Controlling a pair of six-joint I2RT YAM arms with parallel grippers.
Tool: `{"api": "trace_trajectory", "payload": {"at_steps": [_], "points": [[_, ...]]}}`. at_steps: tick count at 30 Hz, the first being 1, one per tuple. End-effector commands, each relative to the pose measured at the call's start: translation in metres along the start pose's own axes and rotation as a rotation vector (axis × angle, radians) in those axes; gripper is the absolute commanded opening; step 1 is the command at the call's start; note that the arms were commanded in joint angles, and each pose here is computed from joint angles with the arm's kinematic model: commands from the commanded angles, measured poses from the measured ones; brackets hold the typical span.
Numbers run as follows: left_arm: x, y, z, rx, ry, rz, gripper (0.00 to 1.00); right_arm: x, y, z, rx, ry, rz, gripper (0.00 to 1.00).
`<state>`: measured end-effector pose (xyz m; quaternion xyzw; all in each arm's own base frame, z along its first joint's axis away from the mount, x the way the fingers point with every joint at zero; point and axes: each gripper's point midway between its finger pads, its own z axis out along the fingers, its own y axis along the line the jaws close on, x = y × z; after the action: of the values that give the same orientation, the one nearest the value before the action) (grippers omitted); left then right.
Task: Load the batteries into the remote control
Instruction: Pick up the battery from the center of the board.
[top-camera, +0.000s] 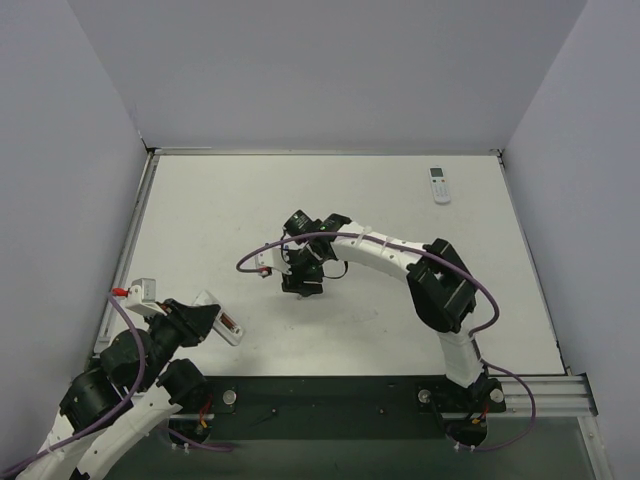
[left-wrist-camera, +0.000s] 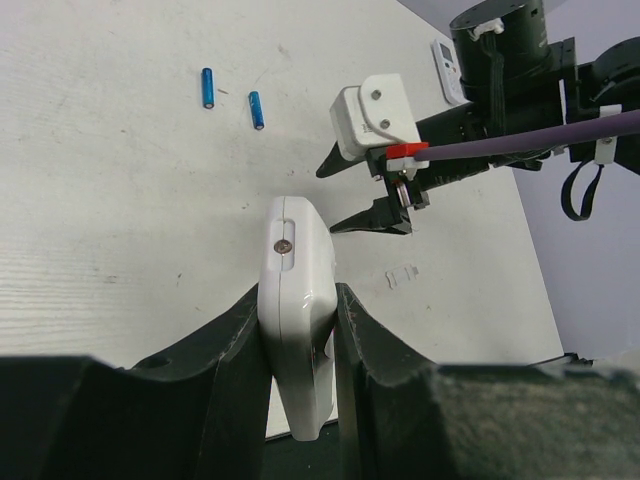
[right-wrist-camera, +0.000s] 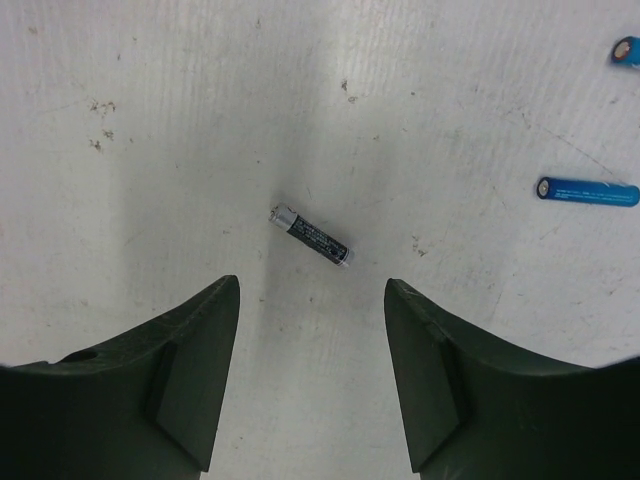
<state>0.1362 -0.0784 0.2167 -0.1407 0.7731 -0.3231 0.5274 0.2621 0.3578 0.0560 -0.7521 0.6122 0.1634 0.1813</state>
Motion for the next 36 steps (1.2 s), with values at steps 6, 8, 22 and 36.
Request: {"api": "trace_trajectory", "payload": {"at_steps": [6, 8, 22, 36], "points": [[-0.016, -0.006, -0.009, 0.066, -0.077, -0.027, 0.0, 0.007, 0.007, 0.025, -0.109, 0.079, -0.128, 0.51], [-0.016, -0.007, -0.01, 0.069, -0.077, -0.028, 0.0, 0.008, 0.008, 0.031, -0.12, 0.083, -0.128, 0.49], [-0.015, -0.006, -0.01, 0.067, -0.073, -0.029, 0.0, 0.007, 0.013, 0.052, -0.153, 0.095, -0.114, 0.28], [-0.004, -0.013, 0.001, 0.098, -0.051, -0.045, 0.0, 0.01, 0.031, 0.042, -0.116, 0.148, 0.109, 0.02]]}}
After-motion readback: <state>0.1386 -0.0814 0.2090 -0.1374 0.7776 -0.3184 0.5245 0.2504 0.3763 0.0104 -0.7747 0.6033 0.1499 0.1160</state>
